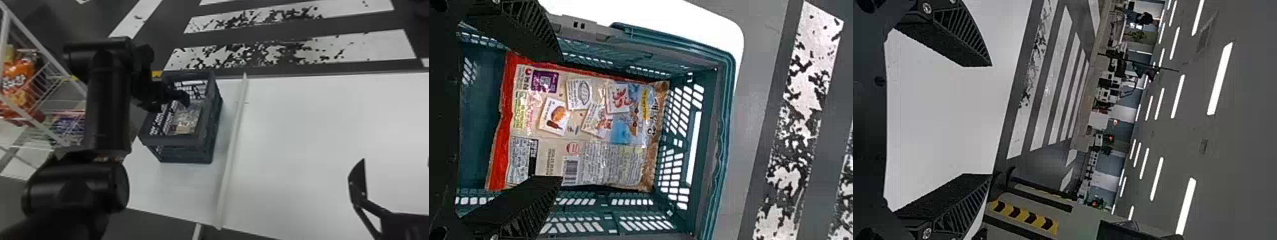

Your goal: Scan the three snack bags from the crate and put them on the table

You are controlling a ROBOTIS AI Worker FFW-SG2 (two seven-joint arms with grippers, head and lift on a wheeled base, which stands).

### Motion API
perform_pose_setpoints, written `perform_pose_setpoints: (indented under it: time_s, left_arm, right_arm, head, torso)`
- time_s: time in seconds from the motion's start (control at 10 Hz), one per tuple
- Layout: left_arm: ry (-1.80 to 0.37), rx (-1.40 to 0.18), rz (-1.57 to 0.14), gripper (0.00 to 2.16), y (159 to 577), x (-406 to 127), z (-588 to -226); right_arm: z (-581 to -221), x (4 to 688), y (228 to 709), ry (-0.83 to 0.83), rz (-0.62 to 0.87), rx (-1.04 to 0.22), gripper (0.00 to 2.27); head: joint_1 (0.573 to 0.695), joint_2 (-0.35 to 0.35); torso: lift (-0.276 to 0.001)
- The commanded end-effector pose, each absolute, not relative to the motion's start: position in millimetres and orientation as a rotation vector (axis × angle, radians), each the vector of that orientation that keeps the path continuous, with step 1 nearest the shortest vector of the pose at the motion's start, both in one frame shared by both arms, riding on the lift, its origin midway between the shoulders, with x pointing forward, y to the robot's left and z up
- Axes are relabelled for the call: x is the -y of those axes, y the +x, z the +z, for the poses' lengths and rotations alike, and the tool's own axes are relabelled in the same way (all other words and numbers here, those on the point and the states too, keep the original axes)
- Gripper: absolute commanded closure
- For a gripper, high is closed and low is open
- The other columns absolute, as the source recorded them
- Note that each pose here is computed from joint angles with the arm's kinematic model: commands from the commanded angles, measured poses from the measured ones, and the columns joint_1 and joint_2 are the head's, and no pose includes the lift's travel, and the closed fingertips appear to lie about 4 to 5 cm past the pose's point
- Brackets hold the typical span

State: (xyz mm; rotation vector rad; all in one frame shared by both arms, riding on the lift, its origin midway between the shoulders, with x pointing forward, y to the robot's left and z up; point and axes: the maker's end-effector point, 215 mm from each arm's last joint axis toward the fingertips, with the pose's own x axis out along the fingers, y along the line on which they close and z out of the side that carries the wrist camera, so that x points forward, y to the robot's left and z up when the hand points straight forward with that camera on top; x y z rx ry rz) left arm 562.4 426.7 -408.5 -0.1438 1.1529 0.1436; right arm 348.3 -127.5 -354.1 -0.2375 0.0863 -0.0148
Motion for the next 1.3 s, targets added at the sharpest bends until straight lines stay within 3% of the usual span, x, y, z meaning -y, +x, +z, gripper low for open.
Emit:
perform_pose_setpoints:
  time_s: [0.0, 0.5, 0.7, 1.2]
  left_arm:
    - [-0.142, -1.205, 0.146, 0.03, 556.6, -422.3, -421.3]
    - [-0.068, -1.092, 0.125, 0.03, 607.3, -417.5, -440.6]
    - [-0.072, -1.07, 0.109, 0.14, 613.9, -413.4, -443.6]
    - [-0.096, -1.096, 0.106, 0.13, 610.2, -412.1, -455.4]
  right_arm:
    - [-349.1, 129.3, 349.2, -0.233, -0.017, -0.075, 0.09]
    - [-344.1, 130.8, 351.5, -0.231, -0.025, -0.06, 0.09]
    - [-341.6, 128.8, 354.6, -0.23, -0.023, -0.052, 0.09]
    - [-340.8, 127.7, 358.7, -0.229, -0.021, -0.046, 0.09]
  head:
    - [0.695, 0.35]
    - [0.695, 0.332]
    - [0.695, 0.324]
    - [0.695, 0.314]
  torso:
    - [-0.094]
    - [-0.094]
    - [-0.094]
    - [-0.094]
